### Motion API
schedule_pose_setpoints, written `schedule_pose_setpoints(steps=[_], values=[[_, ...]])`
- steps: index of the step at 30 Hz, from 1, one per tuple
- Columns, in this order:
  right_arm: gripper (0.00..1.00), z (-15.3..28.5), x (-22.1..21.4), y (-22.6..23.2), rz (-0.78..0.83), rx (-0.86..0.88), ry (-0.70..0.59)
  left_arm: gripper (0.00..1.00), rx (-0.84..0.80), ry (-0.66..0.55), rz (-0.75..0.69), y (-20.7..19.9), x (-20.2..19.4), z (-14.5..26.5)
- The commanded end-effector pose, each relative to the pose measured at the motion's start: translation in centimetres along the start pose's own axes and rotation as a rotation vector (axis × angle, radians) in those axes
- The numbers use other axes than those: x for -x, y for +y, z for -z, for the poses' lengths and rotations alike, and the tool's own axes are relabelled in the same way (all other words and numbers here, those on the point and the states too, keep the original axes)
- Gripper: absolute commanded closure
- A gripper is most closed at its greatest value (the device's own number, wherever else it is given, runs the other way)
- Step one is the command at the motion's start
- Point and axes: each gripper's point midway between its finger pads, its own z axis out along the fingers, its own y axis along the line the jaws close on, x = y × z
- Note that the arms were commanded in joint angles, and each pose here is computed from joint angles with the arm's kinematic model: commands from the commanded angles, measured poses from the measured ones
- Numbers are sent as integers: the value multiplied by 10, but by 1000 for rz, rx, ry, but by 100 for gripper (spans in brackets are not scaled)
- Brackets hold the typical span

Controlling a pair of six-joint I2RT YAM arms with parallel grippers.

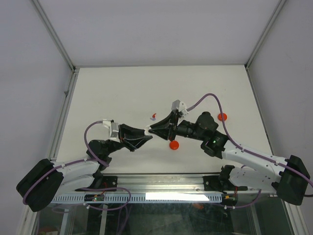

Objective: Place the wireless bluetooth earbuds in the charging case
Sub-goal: Place the earbud in the charging case.

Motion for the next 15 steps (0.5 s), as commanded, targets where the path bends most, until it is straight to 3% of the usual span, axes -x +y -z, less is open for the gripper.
schedule_pose_setpoints(steps=[1, 15], values=[[91, 2, 6, 3, 13, 2, -22, 100, -6, -141, -56, -5, 36, -2], [90, -1, -3, -3, -45, -33, 22, 100, -65, -144, -82, -16, 41, -2]])
